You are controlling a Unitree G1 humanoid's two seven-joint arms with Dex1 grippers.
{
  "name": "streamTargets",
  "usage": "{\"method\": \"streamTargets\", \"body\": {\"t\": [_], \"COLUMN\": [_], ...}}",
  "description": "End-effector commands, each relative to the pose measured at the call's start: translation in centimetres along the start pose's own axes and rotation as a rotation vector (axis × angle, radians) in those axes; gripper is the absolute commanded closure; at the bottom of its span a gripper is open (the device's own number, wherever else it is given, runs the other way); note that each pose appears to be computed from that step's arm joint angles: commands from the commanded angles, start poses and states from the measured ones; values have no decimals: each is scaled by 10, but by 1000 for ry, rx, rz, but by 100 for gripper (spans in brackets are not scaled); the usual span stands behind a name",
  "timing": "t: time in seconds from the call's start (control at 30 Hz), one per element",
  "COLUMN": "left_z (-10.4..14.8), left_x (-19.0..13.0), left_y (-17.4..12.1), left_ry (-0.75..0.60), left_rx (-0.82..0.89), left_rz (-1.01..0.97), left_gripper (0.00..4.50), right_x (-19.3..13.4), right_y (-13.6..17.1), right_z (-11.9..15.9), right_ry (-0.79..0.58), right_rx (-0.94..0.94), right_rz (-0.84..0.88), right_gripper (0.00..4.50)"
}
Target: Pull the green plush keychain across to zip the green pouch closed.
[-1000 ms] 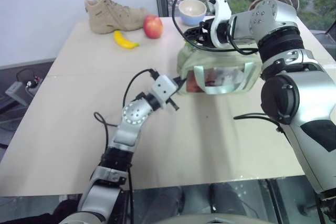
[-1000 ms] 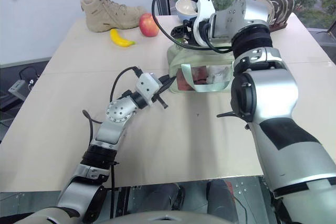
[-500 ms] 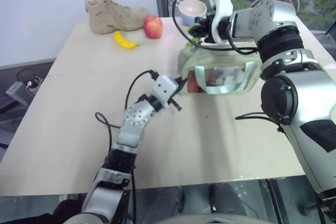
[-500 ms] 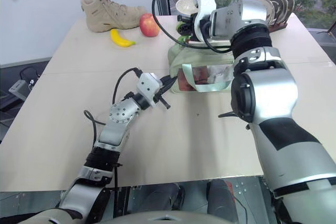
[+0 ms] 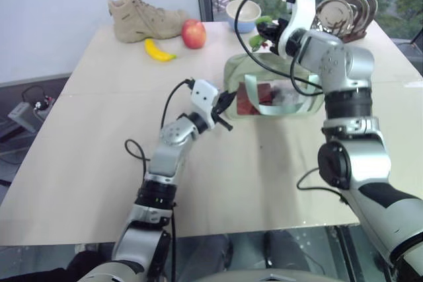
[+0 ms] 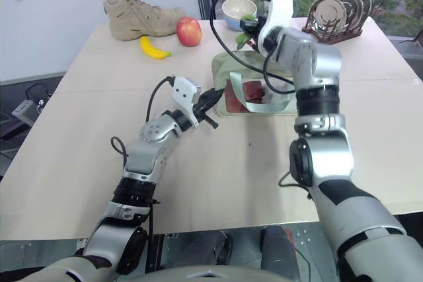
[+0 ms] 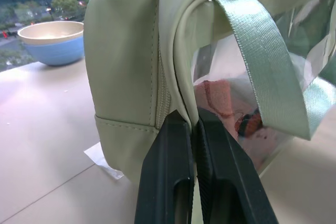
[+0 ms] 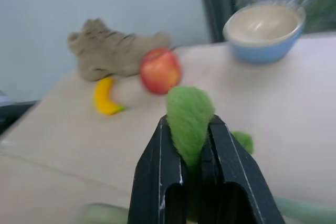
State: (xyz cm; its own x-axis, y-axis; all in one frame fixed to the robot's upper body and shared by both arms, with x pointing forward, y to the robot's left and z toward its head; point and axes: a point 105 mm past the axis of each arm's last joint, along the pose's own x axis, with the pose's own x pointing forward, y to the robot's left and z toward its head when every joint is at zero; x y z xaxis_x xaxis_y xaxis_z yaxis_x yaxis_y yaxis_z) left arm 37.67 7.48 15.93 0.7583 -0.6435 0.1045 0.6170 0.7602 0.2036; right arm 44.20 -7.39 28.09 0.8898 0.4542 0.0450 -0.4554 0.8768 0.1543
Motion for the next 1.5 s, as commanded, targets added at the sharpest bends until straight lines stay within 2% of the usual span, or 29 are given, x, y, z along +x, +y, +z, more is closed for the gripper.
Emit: {"method": "streamTargets", "body": {"t": [0.03,0.27,0.33,0.4,0.47,0.5,0.6,0.7,0.8,0.9,1.07,1.33,1.5], "left_z": [-25,-29,-27,-24,-22,-22,-23,-28,-28,-27,-24,-23,-22], "left_x": [-9,-8,-7,-4,-2,-2,-3,-8,-11,-10,-5,0,2], "left_y": [11,20,20,16,13,12,14,23,29,32,37,36,34], "left_ry": [95,117,113,99,91,89,92,108,106,104,96,103,109], "left_rx": [-48,-83,-90,-122,-138,-155,-186,-208,-231,-239,-260,-311,-326], "left_rz": [41,66,64,58,53,57,72,110,135,140,148,147,137], "left_gripper": [450,450,450,450,450,450,450,450,450,450,450,450,450], "right_x": [-31,-46,-45,-41,-40,-39,-44,-65,-87,-104,-116,-111,-111], "right_y": [-25,-32,-17,14,27,24,-1,-63,-108,-138,-160,-144,-150], "right_z": [63,84,91,98,99,96,88,80,71,59,22,-66,-109], "right_ry": [-275,-389,-423,-464,-479,-471,-460,-459,-466,-456,-351,-87,26], "right_rx": [-162,-169,-158,-72,-73,-106,-153,-143,-141,-143,-181,-284,-291], "right_rz": [-135,-170,-115,-2,25,1,-88,-295,-462,-601,-731,-707,-729], "right_gripper": [444,444,444,444,444,444,444,444,444,444,444,444,444]}}
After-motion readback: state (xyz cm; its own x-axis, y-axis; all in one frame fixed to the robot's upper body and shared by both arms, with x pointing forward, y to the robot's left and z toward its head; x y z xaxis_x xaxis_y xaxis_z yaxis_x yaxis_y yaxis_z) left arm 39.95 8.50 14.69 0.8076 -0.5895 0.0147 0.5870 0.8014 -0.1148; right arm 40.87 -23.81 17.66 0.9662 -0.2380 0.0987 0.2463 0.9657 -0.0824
